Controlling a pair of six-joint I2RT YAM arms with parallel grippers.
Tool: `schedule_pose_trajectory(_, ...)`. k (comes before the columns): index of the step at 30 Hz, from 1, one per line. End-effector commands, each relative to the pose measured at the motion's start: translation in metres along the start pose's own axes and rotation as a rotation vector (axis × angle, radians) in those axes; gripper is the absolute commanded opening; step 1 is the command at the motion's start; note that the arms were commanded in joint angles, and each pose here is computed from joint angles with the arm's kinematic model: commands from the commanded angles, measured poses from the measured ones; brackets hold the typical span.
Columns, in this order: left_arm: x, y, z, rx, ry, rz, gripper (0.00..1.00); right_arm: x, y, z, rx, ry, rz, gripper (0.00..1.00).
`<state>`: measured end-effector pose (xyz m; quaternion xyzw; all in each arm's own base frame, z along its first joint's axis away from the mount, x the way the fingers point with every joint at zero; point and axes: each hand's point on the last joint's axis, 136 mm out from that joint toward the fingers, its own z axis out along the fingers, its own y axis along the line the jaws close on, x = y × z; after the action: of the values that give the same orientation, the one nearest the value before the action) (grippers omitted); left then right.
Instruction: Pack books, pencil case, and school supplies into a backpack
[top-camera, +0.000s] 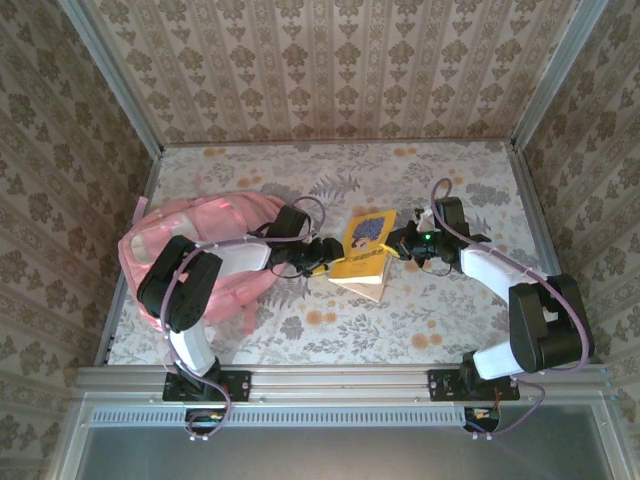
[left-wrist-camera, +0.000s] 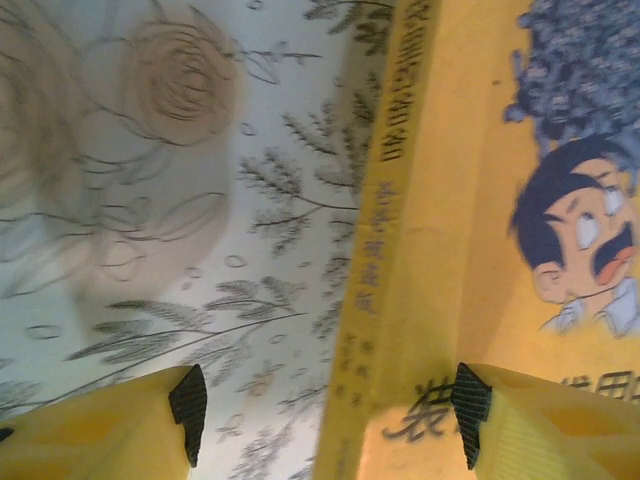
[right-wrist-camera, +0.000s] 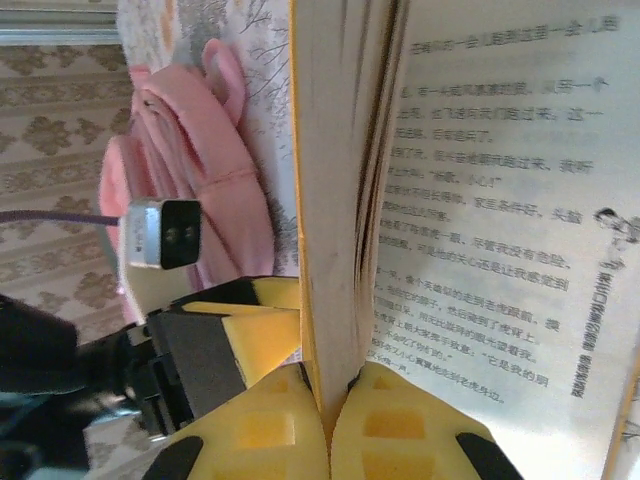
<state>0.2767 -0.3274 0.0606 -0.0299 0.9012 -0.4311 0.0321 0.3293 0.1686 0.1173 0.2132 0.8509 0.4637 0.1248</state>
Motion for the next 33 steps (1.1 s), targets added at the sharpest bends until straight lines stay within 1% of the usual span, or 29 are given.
schedule_pose_trajectory(1, 0.000, -0.035, 0.005, 0.204, 0.039, -0.034, 0.70, 0.005, 0.034, -0.008, -0.169, 0.038, 0.005, 0.00)
schedule_pose_trajectory(4, -0.004, -0.039, 0.010, 0.266, 0.036, -0.086, 0.68, 0.004, 0.031, -0.006, -0.183, 0.040, 0.026, 0.00)
schedule_pose_trajectory(7, -0.007, -0.042, 0.014, 0.334, 0.027, -0.150, 0.63, 0.004, 0.025, -0.003, -0.189, 0.035, 0.052, 0.00)
schedule_pose_trajectory(9, -0.009, -0.045, 0.013, 0.375, 0.018, -0.167, 0.55, 0.004, 0.021, -0.002, -0.185, 0.031, 0.061, 0.00)
schedule_pose_trajectory(11, -0.011, -0.047, 0.011, 0.398, 0.008, -0.181, 0.43, 0.005, 0.013, -0.001, -0.151, 0.024, 0.058, 0.00)
schedule_pose_trajectory(14, -0.010, -0.052, 0.004, 0.394, -0.006, -0.164, 0.28, 0.007, -0.003, -0.004, -0.059, 0.004, 0.032, 0.00)
schedule_pose_trajectory(16, -0.010, -0.056, -0.004, 0.374, -0.023, -0.140, 0.21, 0.008, -0.016, -0.005, 0.008, -0.012, 0.024, 0.00)
schedule_pose_trajectory(17, -0.009, -0.057, -0.008, 0.356, -0.031, -0.121, 0.17, 0.008, -0.013, -0.012, 0.012, -0.033, -0.004, 0.03)
schedule_pose_trajectory(18, -0.009, -0.061, -0.014, 0.342, -0.042, -0.096, 0.13, 0.008, -0.016, -0.014, 0.037, -0.041, -0.012, 0.13)
schedule_pose_trajectory(20, -0.010, -0.068, -0.023, 0.319, -0.059, -0.053, 0.03, 0.008, -0.021, -0.018, 0.075, -0.059, -0.025, 0.22)
schedule_pose_trajectory(21, -0.010, -0.074, -0.028, 0.315, -0.069, -0.025, 0.00, 0.008, -0.024, -0.022, 0.098, -0.074, -0.032, 0.31)
schedule_pose_trajectory(22, -0.010, -0.079, -0.033, 0.315, -0.074, 0.004, 0.00, 0.008, -0.026, -0.026, 0.122, -0.090, -0.045, 0.42)
schedule_pose_trajectory(23, -0.010, -0.085, -0.038, 0.312, -0.079, 0.029, 0.00, 0.007, -0.026, -0.031, 0.142, -0.108, -0.060, 0.51)
schedule_pose_trajectory(25, -0.010, -0.098, -0.053, 0.288, -0.098, 0.108, 0.00, 0.007, -0.025, -0.043, 0.182, -0.146, -0.100, 0.63)
schedule_pose_trajectory(27, -0.007, -0.111, -0.072, 0.243, -0.125, 0.210, 0.00, 0.007, -0.016, -0.056, 0.196, -0.174, -0.157, 0.70)
schedule_pose_trajectory(29, -0.013, -0.120, -0.096, 0.165, -0.218, 0.300, 0.00, 0.008, 0.001, -0.071, 0.176, -0.215, -0.230, 0.75)
schedule_pose_trajectory(31, -0.013, -0.135, -0.120, 0.140, -0.289, 0.387, 0.00, 0.010, 0.017, -0.085, 0.145, -0.259, -0.285, 0.86)
schedule_pose_trajectory(33, -0.013, -0.150, -0.144, 0.133, -0.365, 0.441, 0.00, 0.014, 0.039, -0.098, 0.077, -0.288, -0.320, 0.87)
